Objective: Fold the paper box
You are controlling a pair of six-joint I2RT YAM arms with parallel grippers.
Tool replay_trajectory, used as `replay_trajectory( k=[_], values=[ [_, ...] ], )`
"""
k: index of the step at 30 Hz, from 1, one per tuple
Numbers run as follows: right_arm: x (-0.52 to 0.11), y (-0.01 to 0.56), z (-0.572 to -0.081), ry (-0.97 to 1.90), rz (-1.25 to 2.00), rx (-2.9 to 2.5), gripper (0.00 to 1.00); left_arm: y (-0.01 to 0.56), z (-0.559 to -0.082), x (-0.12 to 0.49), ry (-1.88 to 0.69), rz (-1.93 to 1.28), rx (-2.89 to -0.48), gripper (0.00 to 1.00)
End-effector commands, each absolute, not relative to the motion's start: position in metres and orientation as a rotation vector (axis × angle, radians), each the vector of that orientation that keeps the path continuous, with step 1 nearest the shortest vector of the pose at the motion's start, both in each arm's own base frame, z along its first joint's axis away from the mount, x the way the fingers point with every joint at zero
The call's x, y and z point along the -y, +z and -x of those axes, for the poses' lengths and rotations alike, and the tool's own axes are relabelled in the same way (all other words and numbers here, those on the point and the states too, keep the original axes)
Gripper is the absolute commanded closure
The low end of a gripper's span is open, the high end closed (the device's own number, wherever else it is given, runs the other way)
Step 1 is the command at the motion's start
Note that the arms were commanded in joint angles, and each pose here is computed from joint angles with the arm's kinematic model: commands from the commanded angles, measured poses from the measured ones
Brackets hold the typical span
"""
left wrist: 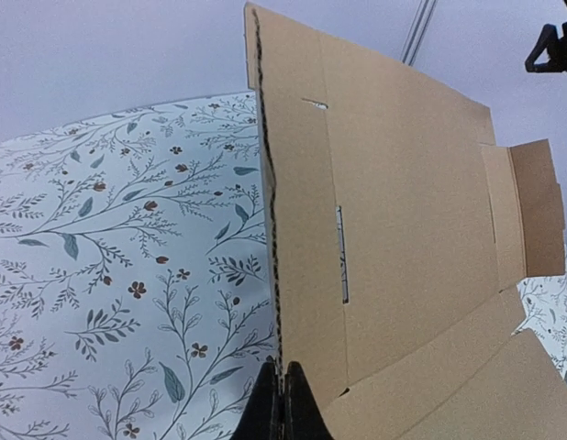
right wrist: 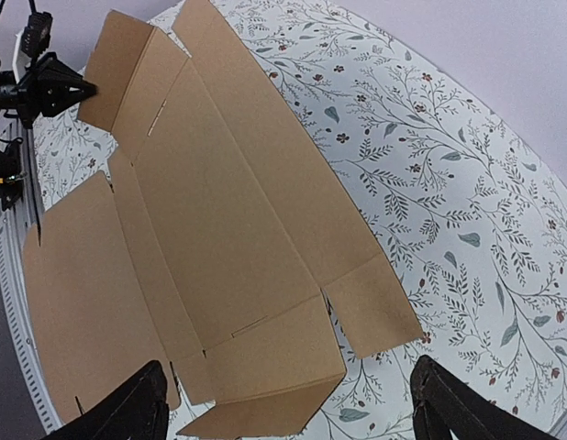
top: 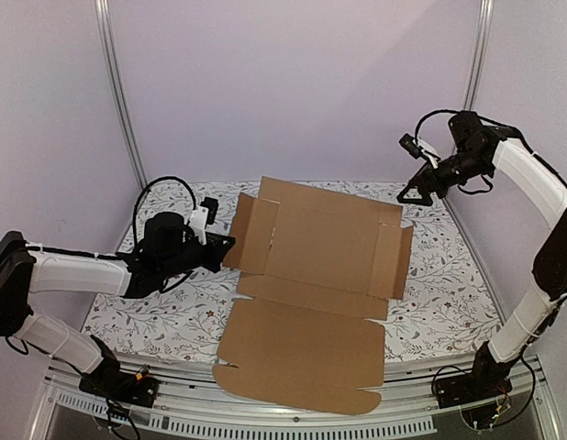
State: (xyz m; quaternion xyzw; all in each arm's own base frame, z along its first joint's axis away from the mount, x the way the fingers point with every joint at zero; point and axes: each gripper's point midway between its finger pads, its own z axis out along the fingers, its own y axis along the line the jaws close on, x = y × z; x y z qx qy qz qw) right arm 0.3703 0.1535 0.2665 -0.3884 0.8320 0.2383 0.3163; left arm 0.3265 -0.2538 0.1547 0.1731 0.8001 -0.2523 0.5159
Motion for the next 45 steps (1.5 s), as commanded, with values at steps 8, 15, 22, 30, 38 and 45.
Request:
replay_trajectory(
  k=[8,15,22,30,38,45],
  values=[
    [-0.215,0.227,-0.369,0.631,1.380,-2.206,0.11,0.175,-0.302,0.264,-0.574,-0.569,-1.788,1.00],
    [-0.246,0.217,-0.344,0.621,1.520,-2.180,0.13,0.176,-0.302,0.264,-0.566,-0.564,-1.784,1.00],
    [-0.245,0.229,-0.360,0.491,1.537,-2.142,0.13,0.185,-0.297,0.266,-0.534,-0.605,-1.744,1.00],
    [-0.249,0.261,-0.381,0.395,1.479,-2.016,0.13,0.182,-0.285,0.271,-0.529,-0.649,-1.725,1.00],
    [-0.262,0.249,-0.390,0.462,1.566,-2.026,0.14,0.188,-0.275,0.270,-0.463,-0.694,-1.664,1.00],
    [-0.263,0.237,-0.390,0.483,1.627,-2.037,0.31,0.193,-0.275,0.263,-0.415,-0.690,-1.617,1.00]
  ],
)
